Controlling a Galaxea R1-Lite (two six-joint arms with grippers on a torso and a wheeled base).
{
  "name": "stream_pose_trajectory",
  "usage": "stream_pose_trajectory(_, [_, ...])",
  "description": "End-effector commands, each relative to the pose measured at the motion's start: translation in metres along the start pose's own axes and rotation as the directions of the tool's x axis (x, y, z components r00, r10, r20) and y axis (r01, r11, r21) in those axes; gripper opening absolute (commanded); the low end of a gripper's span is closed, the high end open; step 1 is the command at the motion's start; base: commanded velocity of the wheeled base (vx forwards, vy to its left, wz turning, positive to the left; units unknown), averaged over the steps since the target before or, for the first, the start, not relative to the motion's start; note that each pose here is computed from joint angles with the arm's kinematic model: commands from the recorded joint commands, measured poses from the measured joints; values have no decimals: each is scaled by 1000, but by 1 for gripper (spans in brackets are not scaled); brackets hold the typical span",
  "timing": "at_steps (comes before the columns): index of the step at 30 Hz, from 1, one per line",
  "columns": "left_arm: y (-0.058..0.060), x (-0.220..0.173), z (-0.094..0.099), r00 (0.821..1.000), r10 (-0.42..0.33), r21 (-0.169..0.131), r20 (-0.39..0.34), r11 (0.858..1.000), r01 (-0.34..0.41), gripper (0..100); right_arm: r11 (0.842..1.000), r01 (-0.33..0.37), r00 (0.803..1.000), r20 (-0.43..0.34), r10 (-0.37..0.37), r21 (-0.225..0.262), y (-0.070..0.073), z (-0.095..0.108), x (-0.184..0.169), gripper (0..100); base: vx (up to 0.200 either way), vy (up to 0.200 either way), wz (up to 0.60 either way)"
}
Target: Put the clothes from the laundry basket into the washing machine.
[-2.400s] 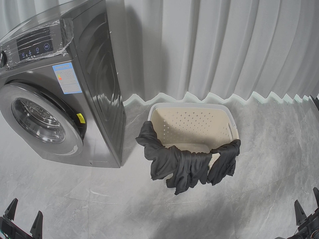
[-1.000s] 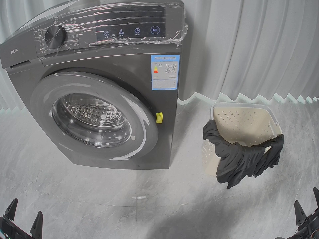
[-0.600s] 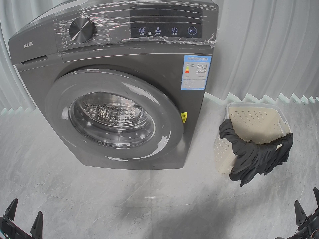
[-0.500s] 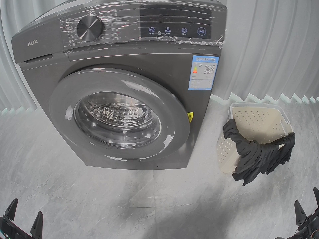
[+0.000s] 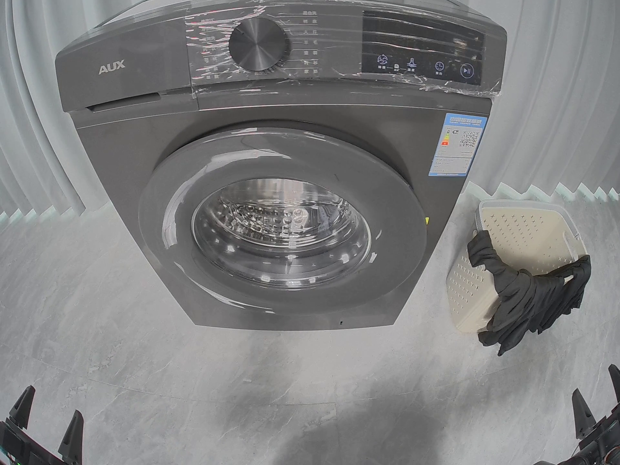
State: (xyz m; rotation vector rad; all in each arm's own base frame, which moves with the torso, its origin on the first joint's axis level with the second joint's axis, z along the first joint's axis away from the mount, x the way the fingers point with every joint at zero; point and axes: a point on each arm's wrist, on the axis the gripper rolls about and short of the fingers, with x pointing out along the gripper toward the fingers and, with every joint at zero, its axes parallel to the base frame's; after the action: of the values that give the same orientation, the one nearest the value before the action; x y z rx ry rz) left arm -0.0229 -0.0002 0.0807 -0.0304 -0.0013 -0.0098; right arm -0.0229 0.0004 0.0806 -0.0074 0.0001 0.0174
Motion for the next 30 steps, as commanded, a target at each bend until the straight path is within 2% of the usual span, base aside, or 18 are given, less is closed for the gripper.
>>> stream_pose_trajectory(1, [0, 0, -5, 1000, 1, 0, 0, 1000, -1, 100, 1000, -1, 1000, -1, 1, 0, 0, -5, 0, 100, 0, 0, 0])
stream_pose_trajectory(26, [0, 0, -5, 1000, 1, 0, 0, 1000, -1, 100, 1000, -1, 1000, -1, 1, 0, 0, -5, 0, 100, 0, 0, 0])
stream_pose_trajectory(30, [0, 0, -5, 1000, 1, 0, 0, 1000, -1, 100, 1000, -3, 1000, -1, 3, 0, 0, -5, 0, 100, 150, 0, 0])
